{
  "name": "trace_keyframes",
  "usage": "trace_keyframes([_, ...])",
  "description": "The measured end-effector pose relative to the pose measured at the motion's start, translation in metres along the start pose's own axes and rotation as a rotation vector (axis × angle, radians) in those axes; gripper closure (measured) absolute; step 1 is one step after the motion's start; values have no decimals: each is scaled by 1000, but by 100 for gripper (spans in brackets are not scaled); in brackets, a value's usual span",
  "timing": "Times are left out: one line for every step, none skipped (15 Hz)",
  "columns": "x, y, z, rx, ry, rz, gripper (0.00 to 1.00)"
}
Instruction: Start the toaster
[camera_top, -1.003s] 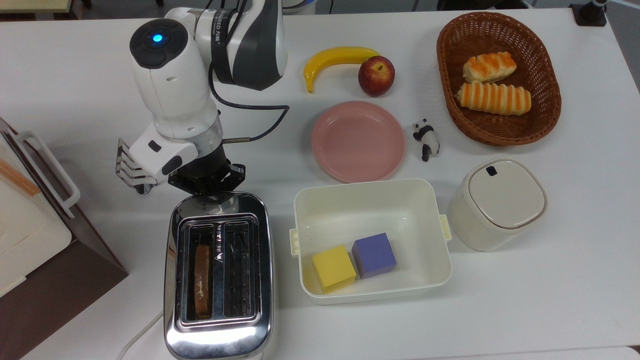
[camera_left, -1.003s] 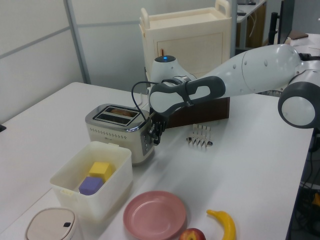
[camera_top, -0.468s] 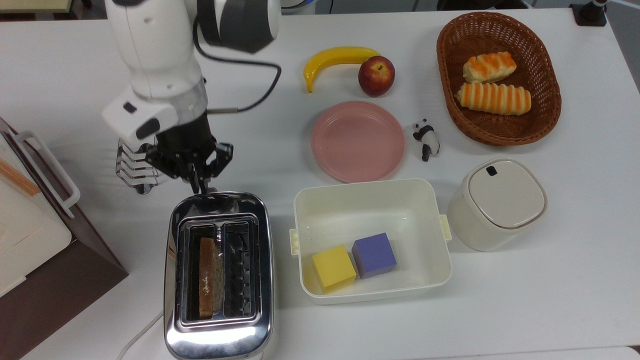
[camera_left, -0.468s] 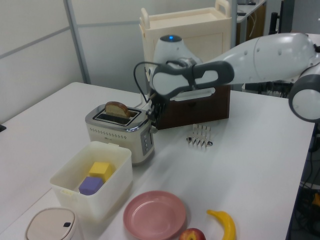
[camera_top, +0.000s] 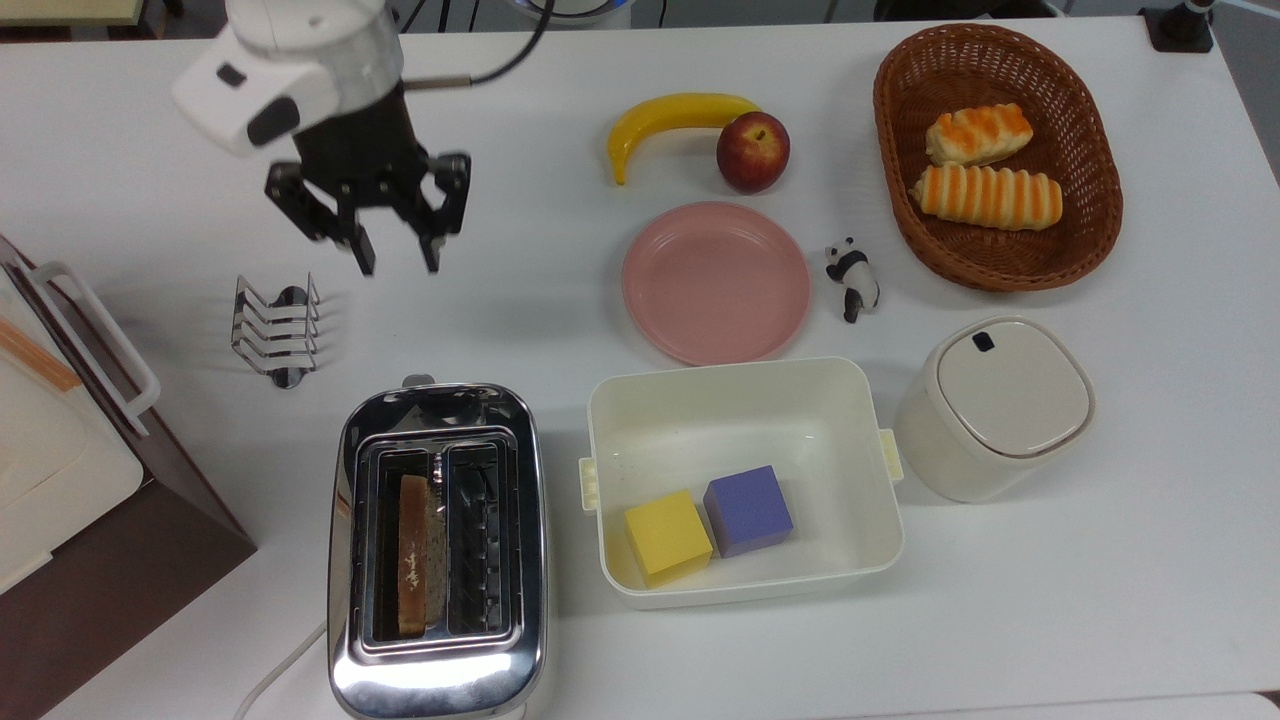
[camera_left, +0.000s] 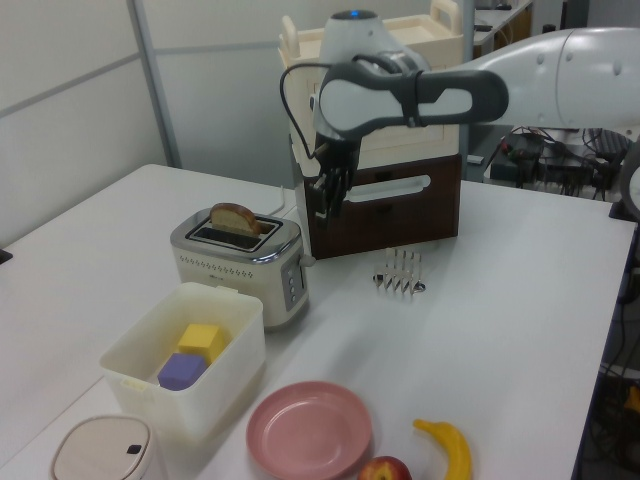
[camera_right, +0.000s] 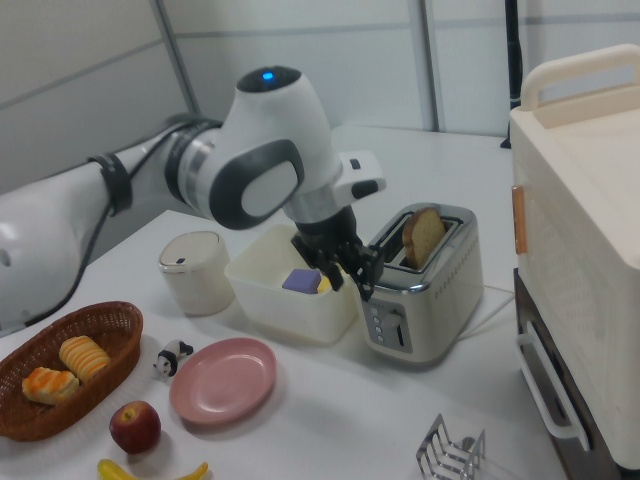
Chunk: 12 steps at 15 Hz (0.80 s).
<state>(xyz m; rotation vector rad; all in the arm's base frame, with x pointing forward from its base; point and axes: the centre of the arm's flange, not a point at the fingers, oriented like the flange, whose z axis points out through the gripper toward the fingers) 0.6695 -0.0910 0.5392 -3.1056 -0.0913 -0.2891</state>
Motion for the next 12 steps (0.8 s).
trace_keyframes([-3,-1,-9,3,-11,0,39])
trace_keyframes([-6,-1,-16,4,-20,0,28])
trace_keyframes([-9,1,-21,3,-32,2,17])
trace_keyframes([-13,4,-23,-2,-51,4,6])
trace_keyframes([-16,7,-23,-10,-69,5,0])
trace_keyframes([-17,10,-22,-17,-81,7,0])
trace_keyframes([-18,14,-22,-21,-84,11,0])
trace_keyframes([-19,17,-21,-23,-85,15,0])
trace_keyframes([-20,20,-21,-24,-86,18,0])
trace_keyframes([-20,20,-21,-24,-86,19,0])
trace_keyframes([-20,20,-21,-24,-86,20,0])
trace_keyframes([-20,21,-22,-24,-86,20,0])
